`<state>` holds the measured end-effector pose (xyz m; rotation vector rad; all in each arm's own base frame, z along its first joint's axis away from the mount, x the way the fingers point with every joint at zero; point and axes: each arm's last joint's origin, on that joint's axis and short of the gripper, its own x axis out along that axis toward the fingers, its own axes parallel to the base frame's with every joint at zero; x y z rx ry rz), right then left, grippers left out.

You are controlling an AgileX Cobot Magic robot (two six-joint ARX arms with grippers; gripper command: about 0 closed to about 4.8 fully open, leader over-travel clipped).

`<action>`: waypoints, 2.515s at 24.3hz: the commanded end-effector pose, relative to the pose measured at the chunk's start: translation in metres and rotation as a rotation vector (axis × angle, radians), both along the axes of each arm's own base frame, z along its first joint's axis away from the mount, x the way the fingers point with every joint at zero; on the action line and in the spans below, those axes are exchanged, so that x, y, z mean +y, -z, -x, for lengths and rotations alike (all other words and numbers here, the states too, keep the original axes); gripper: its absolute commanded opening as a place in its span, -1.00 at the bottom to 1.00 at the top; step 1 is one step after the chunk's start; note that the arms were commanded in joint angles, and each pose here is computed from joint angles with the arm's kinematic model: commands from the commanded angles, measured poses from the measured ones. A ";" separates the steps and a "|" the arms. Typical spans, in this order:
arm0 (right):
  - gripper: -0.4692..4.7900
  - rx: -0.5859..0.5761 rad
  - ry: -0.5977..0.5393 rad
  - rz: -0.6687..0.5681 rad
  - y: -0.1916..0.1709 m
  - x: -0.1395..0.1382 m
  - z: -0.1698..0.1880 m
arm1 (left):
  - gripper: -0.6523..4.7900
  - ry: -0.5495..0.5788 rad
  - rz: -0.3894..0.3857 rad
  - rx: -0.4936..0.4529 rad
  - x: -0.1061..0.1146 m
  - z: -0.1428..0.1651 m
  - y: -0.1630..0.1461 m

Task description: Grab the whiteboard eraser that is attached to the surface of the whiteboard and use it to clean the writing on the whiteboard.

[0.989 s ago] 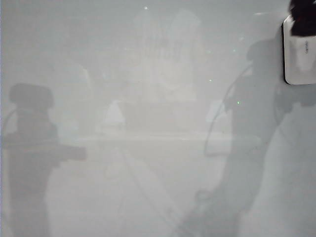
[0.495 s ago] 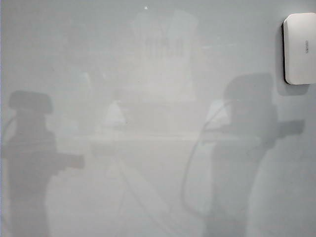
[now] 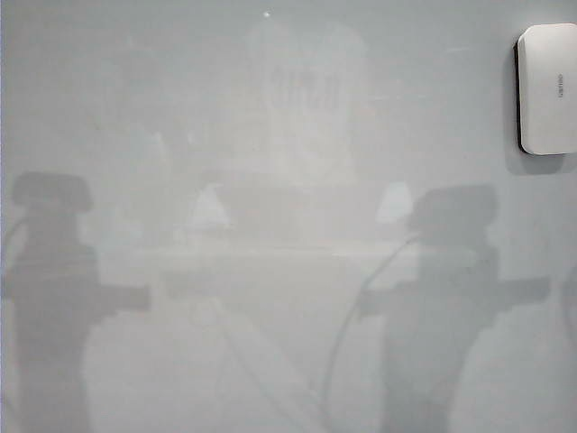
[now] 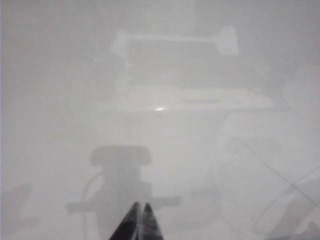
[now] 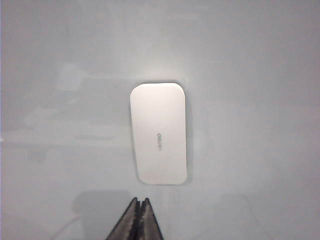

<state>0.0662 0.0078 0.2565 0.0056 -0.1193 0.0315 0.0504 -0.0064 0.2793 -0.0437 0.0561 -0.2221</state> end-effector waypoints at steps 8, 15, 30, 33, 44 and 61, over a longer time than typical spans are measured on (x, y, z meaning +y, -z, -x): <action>-0.84 0.006 -0.004 -0.017 0.008 0.000 0.001 | -0.78 0.005 -0.001 -0.005 0.000 0.000 -0.001; -0.84 0.047 0.066 0.079 0.012 -0.002 0.000 | -0.78 0.005 -0.001 -0.005 0.000 0.000 -0.001; -0.84 0.056 0.149 0.126 0.057 -0.014 -0.022 | -0.78 0.005 -0.001 -0.005 0.000 0.000 -0.001; -0.84 0.082 0.138 0.107 0.068 -0.014 -0.025 | -0.78 0.005 -0.001 -0.005 0.000 0.000 -0.001; -0.84 0.203 0.117 -0.007 0.101 -0.014 -0.031 | -0.78 0.005 -0.001 -0.005 0.000 0.000 -0.001; -0.84 0.213 0.118 -0.004 0.102 -0.015 -0.031 | -0.78 0.005 -0.001 -0.005 0.000 0.000 -0.001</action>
